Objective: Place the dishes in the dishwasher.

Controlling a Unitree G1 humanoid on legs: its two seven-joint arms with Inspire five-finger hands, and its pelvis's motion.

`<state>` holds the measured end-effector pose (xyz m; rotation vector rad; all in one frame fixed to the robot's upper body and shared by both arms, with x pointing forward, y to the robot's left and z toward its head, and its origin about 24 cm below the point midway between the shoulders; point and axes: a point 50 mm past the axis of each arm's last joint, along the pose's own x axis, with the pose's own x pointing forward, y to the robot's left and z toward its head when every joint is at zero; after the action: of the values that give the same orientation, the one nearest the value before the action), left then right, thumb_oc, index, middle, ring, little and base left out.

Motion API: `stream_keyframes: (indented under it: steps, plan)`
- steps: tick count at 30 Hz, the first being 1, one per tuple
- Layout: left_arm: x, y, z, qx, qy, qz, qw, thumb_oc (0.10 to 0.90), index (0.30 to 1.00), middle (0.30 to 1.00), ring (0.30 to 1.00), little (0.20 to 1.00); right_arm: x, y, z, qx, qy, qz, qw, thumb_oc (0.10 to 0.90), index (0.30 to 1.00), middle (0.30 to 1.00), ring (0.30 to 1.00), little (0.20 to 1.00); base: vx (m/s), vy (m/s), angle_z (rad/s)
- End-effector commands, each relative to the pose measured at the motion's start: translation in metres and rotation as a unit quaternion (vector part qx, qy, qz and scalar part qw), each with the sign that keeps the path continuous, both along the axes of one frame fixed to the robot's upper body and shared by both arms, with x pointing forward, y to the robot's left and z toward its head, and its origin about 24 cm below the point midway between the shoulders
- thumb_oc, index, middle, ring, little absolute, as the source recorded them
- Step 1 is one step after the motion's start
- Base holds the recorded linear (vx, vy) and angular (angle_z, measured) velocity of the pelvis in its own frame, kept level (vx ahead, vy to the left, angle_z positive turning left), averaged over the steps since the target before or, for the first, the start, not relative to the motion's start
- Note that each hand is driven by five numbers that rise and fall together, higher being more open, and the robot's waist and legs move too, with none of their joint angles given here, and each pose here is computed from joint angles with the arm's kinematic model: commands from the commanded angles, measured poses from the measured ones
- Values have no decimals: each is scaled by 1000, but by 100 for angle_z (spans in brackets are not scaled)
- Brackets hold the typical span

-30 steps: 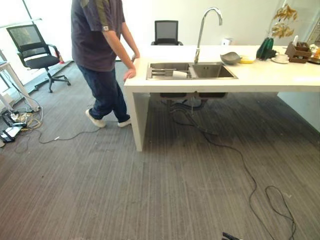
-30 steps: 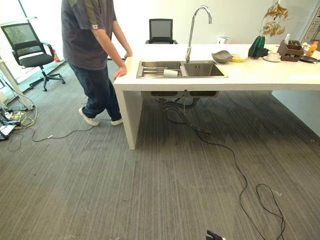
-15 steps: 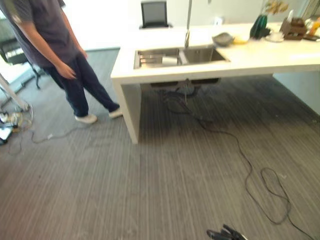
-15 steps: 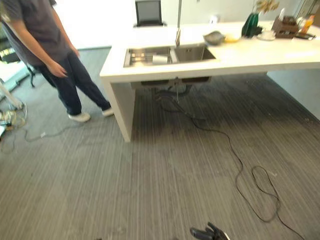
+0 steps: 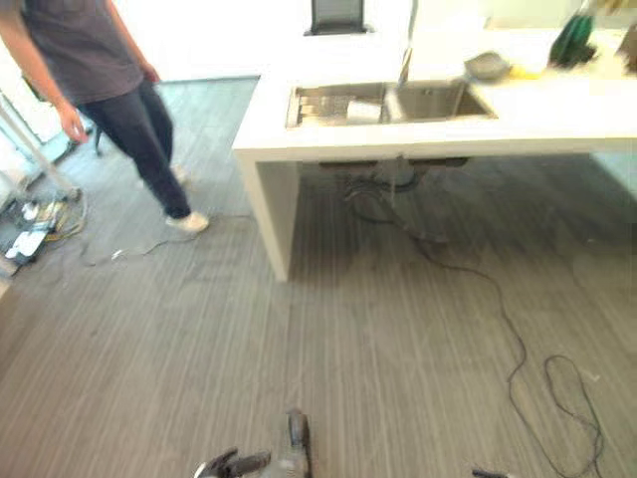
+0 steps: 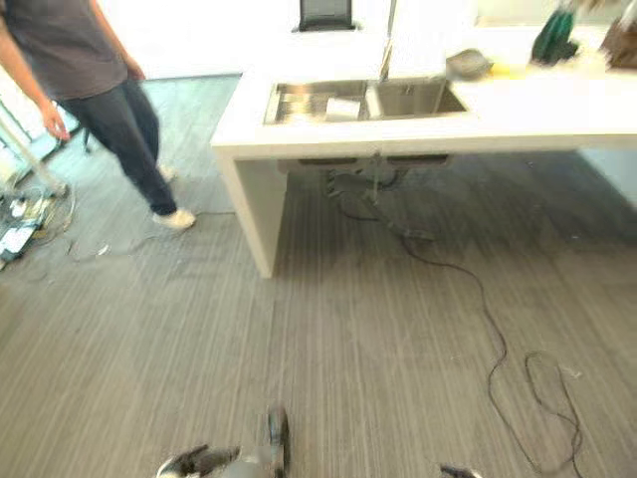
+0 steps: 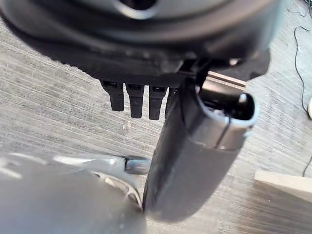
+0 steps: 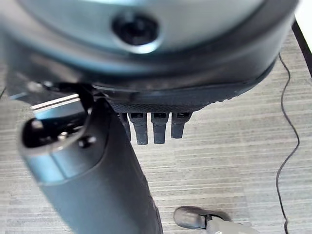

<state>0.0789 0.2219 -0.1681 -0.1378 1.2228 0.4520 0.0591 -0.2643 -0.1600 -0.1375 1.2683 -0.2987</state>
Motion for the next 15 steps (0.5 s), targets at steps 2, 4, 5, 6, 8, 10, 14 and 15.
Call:
stream_keyframes:
  steps: [2, 4, 5, 6, 8, 10, 14, 15]
  plan:
    - [48, 6, 16, 27, -117, 23, 992, 800, 900, 900, 900, 900, 34, 7, 6, 0, -65, 37, 997, 800, 900, 900, 900, 900, 257, 193, 13]
    - [86, 12, 34, 43, -186, 32, 981, 800, 900, 900, 900, 900, 46, 7, 9, -9, -89, 28, 996, 800, 900, 900, 900, 900, 208, 173, 42]
    - [116, 15, 52, 61, -243, 27, 968, 800, 900, 900, 900, 900, 55, 9, 12, -9, -112, 17, 994, 800, 900, 900, 900, 900, 243, 150, 59]
    - [143, 15, 73, 69, -307, 23, 949, 800, 900, 900, 900, 900, 60, 10, 14, -10, -128, 6, 992, 800, 900, 900, 900, 900, 261, 103, 74]
    - [197, 13, 134, 30, -469, 101, 877, 800, 900, 900, 900, 900, 72, 16, 18, -9, -158, -1, 987, 800, 900, 900, 900, 900, 249, 6, 88]
    - [232, -12, 210, 20, -610, 35, 791, 800, 900, 900, 900, 900, 77, 21, 19, -10, -169, 18, 985, 800, 900, 900, 900, 900, 353, -127, 58]
    - [247, -33, 309, 41, -756, -30, 652, 800, 900, 900, 900, 900, 70, 16, 17, -18, -153, 9, 988, 800, 900, 900, 900, 900, 304, -174, 78]
    - [250, -36, 324, 20, -777, -23, 629, 800, 900, 900, 900, 900, 66, 14, 16, -23, -145, 13, 989, 800, 900, 900, 900, 900, 377, -194, 47]
